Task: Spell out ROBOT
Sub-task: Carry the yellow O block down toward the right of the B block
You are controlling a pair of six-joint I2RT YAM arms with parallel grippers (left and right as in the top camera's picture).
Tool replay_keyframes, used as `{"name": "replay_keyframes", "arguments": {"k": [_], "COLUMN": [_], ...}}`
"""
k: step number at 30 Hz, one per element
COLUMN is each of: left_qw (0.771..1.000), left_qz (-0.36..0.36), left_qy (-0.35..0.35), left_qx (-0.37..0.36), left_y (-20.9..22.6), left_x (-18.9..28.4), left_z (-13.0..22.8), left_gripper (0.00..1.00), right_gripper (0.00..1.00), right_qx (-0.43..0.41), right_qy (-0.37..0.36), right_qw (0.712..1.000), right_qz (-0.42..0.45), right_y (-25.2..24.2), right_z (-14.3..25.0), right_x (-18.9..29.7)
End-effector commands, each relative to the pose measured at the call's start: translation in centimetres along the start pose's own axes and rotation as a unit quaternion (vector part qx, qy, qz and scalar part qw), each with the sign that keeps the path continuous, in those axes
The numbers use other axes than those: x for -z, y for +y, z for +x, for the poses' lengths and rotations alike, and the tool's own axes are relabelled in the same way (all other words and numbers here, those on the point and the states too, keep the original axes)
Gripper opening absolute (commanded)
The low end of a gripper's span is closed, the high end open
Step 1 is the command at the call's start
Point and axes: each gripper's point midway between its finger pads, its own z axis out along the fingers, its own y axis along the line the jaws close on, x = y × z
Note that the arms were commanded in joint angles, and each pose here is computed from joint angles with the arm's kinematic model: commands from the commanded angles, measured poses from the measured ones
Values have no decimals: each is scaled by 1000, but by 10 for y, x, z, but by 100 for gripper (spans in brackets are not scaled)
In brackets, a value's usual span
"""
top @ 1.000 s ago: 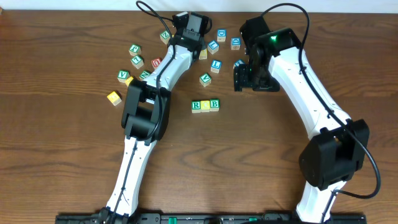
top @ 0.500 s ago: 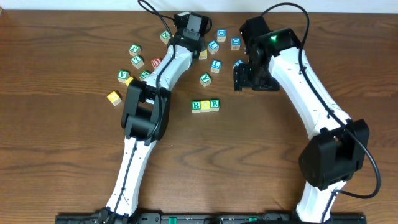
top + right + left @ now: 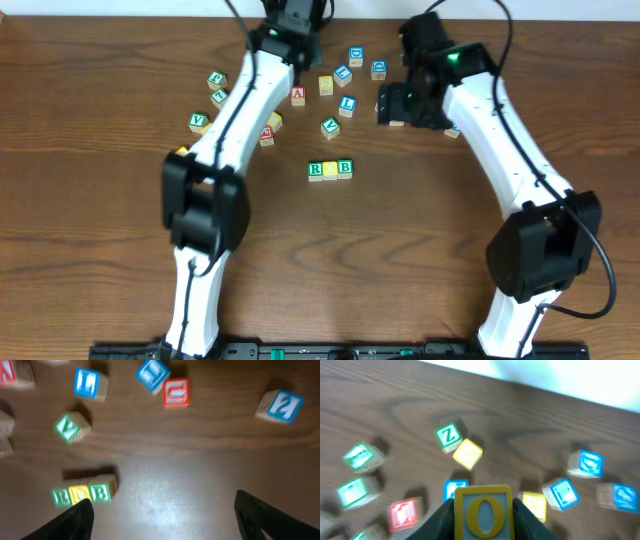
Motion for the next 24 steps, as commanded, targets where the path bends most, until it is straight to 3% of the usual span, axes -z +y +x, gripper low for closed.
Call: {"name": "replay_keyframes", "arguments": {"k": [1,5,12,24], "left_qw": [998,991,975,952], "left_qz": [54,90,79,65], "left_qy": [26,95,198,269], "left_qx": [-3,-14,-58,-132], "left_y": [-7,-9,-15,-44], "left_x": [50,86,111,125], "left_z": [-2,26,88,167], "left_gripper": [32,32,32,32], "right_gripper": [86,86,86,84], "right_qx": [-37,-62,-106,-99], "right_qy": [-18,-34,-52,-56], "right_qw": [999,997,988,988], "right_qz": [-19,-39,-99,-103], "right_y": [-19,-42,-74,-93], "right_z": [-20,-38,-60,-63], "right_x": [5,10,20,23]}}
